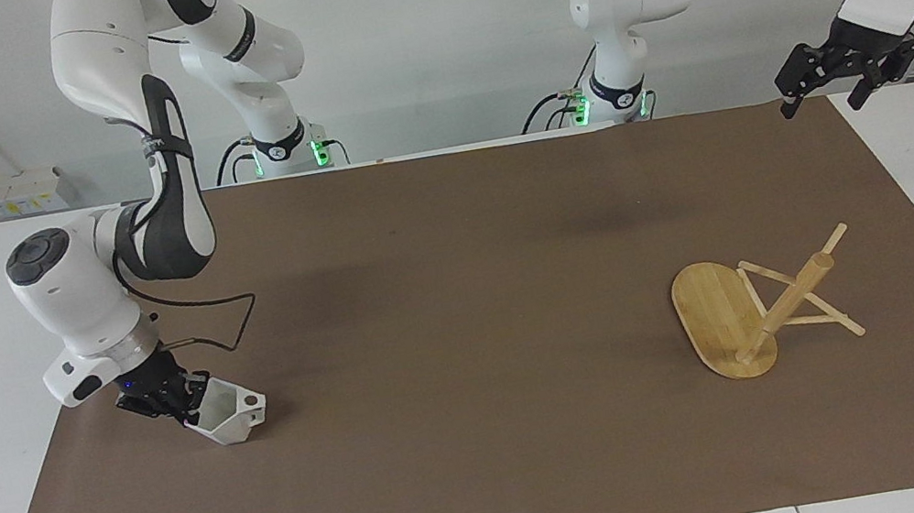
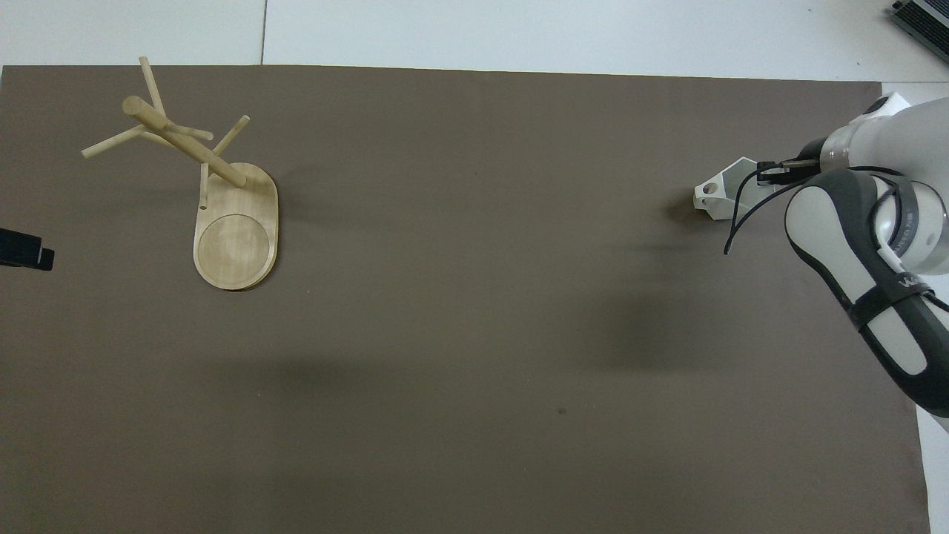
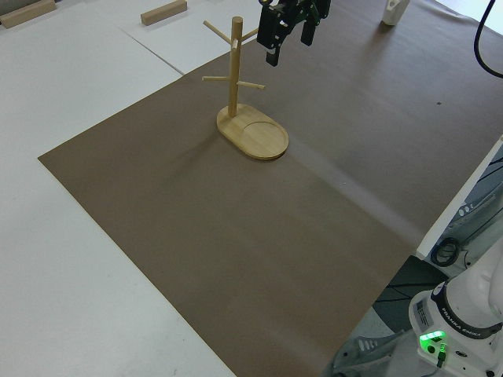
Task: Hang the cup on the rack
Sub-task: 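Close the right gripper on the white cup handle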
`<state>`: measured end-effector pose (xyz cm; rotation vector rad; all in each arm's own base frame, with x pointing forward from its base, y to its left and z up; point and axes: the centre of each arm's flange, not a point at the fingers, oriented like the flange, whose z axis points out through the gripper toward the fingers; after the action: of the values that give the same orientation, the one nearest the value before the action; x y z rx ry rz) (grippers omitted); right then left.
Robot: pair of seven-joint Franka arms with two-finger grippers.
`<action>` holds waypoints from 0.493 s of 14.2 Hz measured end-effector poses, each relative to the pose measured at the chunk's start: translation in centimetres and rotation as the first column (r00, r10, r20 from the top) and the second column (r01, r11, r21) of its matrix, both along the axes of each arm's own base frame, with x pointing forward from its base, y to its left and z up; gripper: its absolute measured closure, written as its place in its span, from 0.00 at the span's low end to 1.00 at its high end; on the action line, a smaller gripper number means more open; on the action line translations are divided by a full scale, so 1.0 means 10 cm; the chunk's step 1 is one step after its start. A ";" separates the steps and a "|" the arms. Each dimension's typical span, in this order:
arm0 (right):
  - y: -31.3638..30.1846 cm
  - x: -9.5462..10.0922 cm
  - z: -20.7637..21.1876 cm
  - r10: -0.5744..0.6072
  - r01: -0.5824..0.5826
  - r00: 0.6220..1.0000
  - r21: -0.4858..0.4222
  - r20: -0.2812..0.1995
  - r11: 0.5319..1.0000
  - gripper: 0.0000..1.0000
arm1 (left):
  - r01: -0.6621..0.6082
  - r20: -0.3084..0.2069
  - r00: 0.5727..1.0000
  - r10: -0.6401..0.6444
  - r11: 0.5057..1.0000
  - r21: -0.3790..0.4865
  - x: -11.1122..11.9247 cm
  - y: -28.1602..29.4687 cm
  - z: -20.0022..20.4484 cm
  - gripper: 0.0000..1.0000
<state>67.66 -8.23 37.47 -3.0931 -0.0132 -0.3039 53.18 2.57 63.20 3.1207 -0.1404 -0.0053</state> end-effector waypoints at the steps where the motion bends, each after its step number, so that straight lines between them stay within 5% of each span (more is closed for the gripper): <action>1: 0.00 0.00 0.00 0.000 0.000 1.000 0.000 -0.001 1.000 0.96 | 0.000 0.000 1.000 0.000 1.000 0.000 0.00 0.00 0.00 0.00; 7: 0.00 -0.01 -0.01 0.000 0.000 1.000 0.000 -0.003 1.000 0.96 | 0.000 0.000 1.000 0.000 1.000 0.000 0.00 0.00 0.00 0.00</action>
<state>67.59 -8.24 37.40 -3.0931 -0.0126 -0.2993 53.17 2.57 63.20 3.1207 -0.1403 -0.0055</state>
